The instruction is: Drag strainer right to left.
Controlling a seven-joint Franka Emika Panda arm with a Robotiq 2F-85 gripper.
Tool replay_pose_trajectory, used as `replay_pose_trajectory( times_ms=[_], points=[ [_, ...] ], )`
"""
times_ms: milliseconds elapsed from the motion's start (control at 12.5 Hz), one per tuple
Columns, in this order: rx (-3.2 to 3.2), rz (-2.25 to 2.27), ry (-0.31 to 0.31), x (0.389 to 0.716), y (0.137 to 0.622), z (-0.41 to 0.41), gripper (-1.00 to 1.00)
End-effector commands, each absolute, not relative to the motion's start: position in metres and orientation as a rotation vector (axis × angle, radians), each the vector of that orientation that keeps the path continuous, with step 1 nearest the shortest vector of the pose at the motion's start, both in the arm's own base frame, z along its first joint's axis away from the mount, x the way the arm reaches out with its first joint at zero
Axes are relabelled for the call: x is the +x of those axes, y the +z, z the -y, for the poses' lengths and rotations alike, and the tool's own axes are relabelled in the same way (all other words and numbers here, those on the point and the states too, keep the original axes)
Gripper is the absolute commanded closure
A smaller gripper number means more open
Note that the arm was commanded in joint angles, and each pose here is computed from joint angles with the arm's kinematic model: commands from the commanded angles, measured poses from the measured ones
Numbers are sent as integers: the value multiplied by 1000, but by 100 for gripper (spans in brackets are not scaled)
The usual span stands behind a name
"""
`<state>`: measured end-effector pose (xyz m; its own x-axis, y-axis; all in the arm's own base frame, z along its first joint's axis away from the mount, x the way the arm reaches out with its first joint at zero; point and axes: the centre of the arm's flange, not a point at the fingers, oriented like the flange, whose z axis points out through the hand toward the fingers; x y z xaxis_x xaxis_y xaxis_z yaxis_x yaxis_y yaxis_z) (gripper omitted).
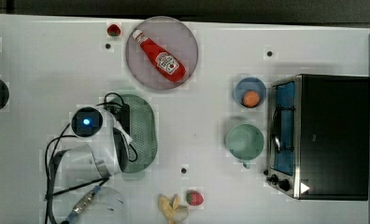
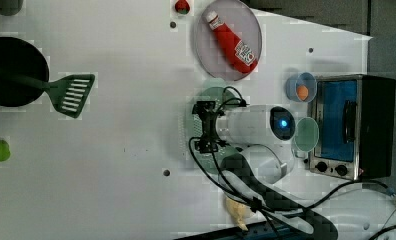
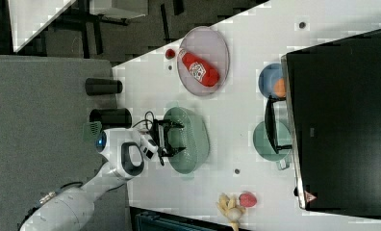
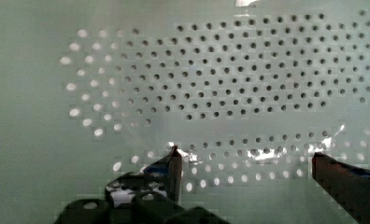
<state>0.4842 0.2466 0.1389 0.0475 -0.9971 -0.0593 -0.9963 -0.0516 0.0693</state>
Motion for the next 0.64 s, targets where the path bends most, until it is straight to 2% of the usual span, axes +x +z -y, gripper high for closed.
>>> replay_pose_trajectory(
  times_ms=[80, 640],
  points=[
    [2222, 2207, -142, 478, 146, -295, -100],
    [2214, 2237, -149, 481, 143, -360, -100]
  ],
)
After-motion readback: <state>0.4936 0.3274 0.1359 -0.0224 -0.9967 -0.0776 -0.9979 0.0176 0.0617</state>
